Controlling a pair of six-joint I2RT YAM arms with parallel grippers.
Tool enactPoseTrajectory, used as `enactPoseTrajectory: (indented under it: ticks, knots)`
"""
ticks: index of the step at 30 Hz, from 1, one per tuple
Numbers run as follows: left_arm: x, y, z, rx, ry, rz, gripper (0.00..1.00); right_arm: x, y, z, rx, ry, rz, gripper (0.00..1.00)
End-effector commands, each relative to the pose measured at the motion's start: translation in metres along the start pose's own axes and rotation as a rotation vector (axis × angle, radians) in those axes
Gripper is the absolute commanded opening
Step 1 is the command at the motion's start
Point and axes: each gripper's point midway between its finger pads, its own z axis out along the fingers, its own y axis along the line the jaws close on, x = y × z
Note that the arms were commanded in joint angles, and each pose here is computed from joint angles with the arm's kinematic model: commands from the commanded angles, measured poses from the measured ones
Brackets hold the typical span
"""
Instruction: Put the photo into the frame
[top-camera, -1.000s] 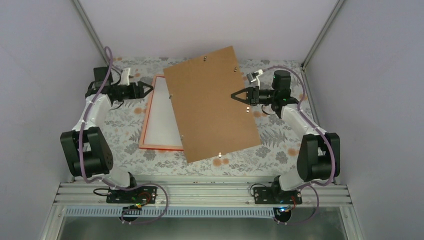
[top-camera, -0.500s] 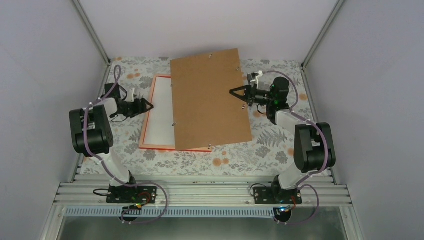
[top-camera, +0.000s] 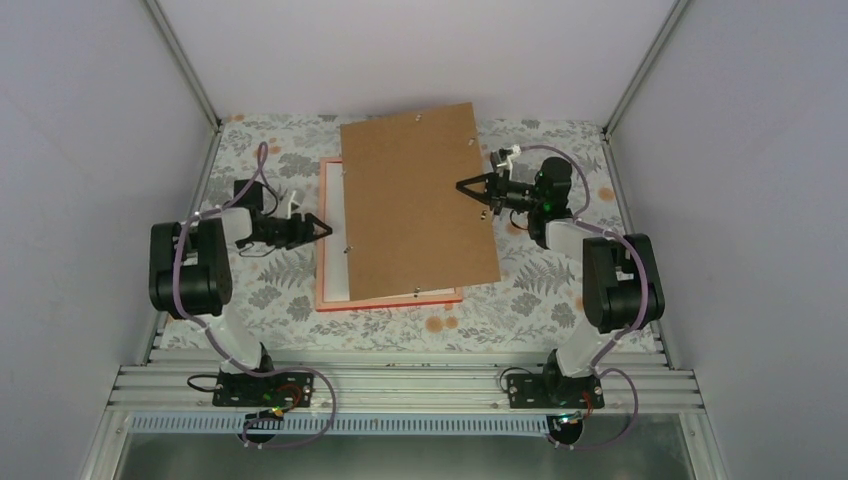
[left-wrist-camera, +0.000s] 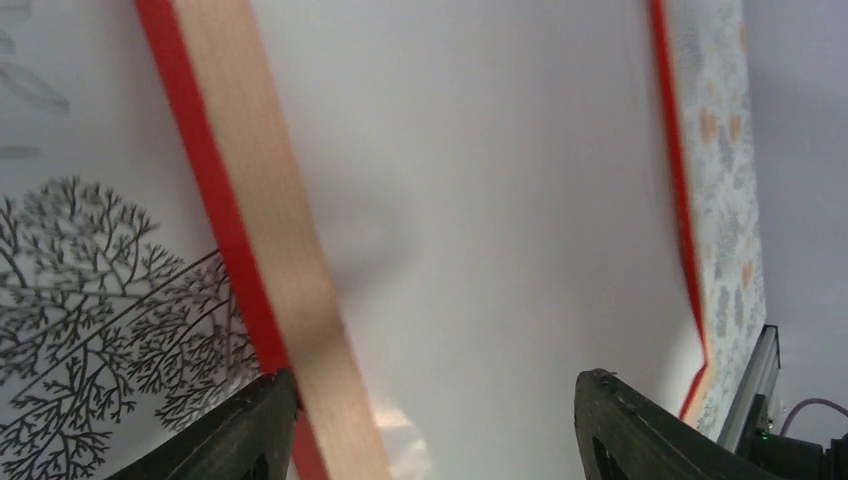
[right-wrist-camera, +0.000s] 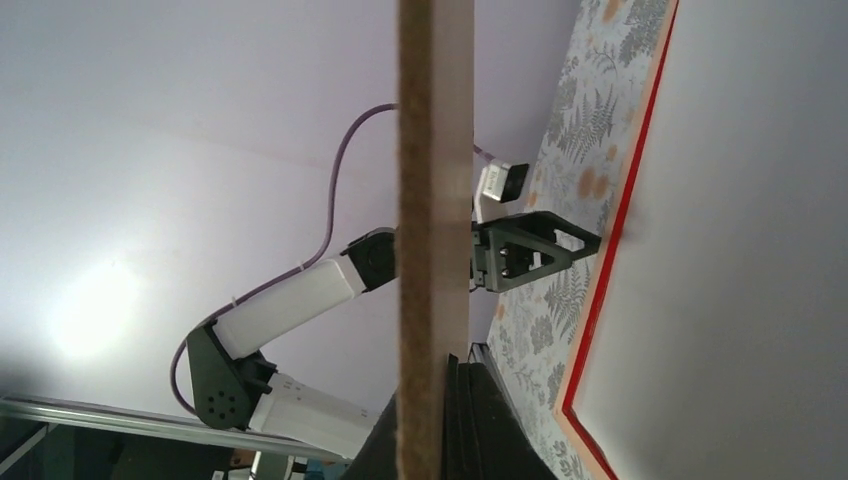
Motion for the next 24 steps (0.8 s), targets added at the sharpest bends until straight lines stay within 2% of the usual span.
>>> enactPoseTrajectory:
  ticks: [1, 6, 12, 16, 21, 24]
  knots:
    - [-0.05, -0.064, -0.047, 0.129, -0.153, 0.229, 0.7, -0.012, 0.047, 0.01, -0.101, 0.007, -0.189, 0.04]
    - [-0.074, -0.16, -0.104, 0.367, -0.214, 0.432, 0.7, -0.024, 0.099, 0.018, -0.177, 0.027, -0.326, 0.04]
    - [-0.054, -0.22, -0.134, 0.522, -0.222, 0.471, 0.7, -0.026, 0.129, 0.016, -0.209, 0.025, -0.419, 0.04]
    - [-0.043, -0.258, -0.145, 0.554, -0.256, 0.581, 0.7, -0.026, 0.154, 0.013, -0.244, 0.014, -0.53, 0.04]
    - [-0.046, -0.274, -0.143, 0.548, -0.287, 0.586, 0.59, -0.025, 0.178, 0.013, -0.284, -0.007, -0.578, 0.03]
    - [-0.054, -0.283, -0.15, 0.564, -0.315, 0.584, 0.4, -0.018, 0.192, 0.009, -0.295, -0.003, -0.618, 0.03]
